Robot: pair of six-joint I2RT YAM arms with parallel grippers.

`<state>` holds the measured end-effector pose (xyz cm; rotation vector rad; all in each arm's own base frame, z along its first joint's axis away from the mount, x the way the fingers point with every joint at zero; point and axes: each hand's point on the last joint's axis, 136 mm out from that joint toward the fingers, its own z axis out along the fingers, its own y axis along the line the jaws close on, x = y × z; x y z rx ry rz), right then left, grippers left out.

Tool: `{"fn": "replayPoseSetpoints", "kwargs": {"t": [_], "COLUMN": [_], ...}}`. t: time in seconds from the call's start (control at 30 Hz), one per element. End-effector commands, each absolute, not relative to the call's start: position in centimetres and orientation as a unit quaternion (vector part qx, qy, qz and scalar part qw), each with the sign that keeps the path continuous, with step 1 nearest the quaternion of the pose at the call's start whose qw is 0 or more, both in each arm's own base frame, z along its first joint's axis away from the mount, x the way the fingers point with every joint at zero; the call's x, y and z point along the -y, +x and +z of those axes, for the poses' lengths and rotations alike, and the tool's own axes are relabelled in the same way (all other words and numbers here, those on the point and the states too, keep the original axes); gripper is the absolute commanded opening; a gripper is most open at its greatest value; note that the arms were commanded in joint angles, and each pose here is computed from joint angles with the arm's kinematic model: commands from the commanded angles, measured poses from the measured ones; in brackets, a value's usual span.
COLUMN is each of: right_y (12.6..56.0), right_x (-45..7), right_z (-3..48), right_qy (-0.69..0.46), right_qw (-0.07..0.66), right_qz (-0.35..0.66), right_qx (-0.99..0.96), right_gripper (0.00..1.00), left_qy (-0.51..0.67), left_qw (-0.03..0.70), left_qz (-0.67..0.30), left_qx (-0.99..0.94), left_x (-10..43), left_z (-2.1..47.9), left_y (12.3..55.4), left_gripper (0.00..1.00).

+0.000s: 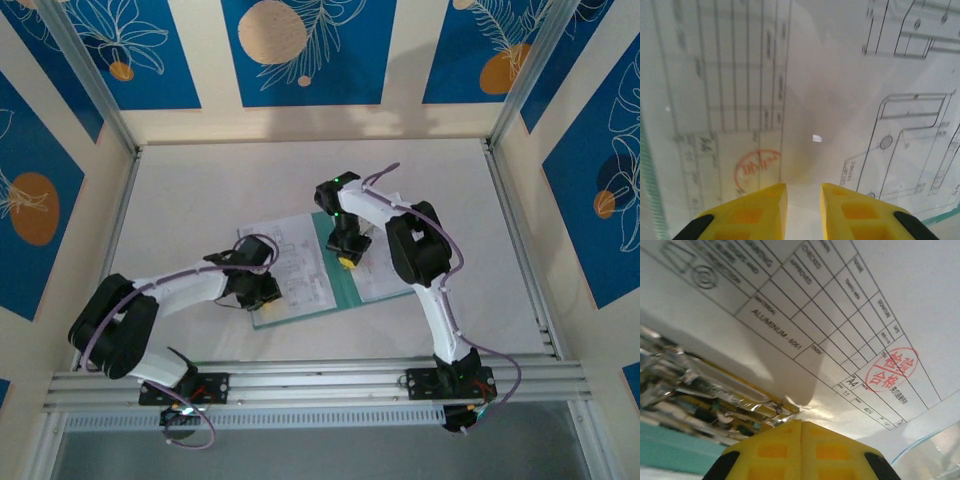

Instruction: Put the files into the folder

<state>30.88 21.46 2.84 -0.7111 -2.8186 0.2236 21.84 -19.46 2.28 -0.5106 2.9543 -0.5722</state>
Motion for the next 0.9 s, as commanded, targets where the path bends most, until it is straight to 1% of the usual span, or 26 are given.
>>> {"fn": "replayPoseSetpoints", "kwargs": {"t": [0.0, 0.23, 0.4, 0.47, 0.6, 0.73, 0.87], "right_y": [31.9, 32.0, 31.8, 31.3, 29.2, 26.5, 24.8], "right_x": [-22.4, -21.1, -20.9, -21.4, -23.3, -24.5, -24.3], "right_z": [5.5, 7.9, 8.9, 8.7, 7.8, 6.8, 5.0], "right_qy": [-0.261, -0.283, -0.264, -0.242, -0.198, -0.158, -0.163], "right_qw": [0.092, 0.077, 0.038, 0.037, 0.064, 0.082, 0.109], "right_qz": [0.019, -0.004, -0.05, -0.092, -0.185, -0.219, -0.222], "right_qx": [0.961, 0.956, 0.963, 0.965, 0.961, 0.959, 0.955], "right_gripper": [0.08, 0.08, 0.16, 0.19, 0.24, 0.24, 0.17], "left_qy": [-0.161, -0.156, -0.155, -0.162, -0.17, -0.182, -0.188], "left_qw": [0.043, 0.045, 0.055, 0.053, 0.048, 0.033, 0.014], "left_qz": [-0.193, -0.187, -0.18, -0.179, -0.184, -0.187, -0.201], "left_qx": [-0.967, -0.969, -0.97, -0.969, -0.967, -0.965, -0.961], "left_x": [19.7, 19.9, 19.3, 18.6, 17.2, 15.5, 14.6], "left_z": [2.4, 2.5, 3.4, 3.7, 4.4, 4.6, 4.2], "left_y": [22.4, 22.9, 23.2, 23.3, 23.4, 23.3, 23.1], "left_gripper": [0.24, 0.24, 0.28, 0.3, 0.37, 0.43, 0.47]}}
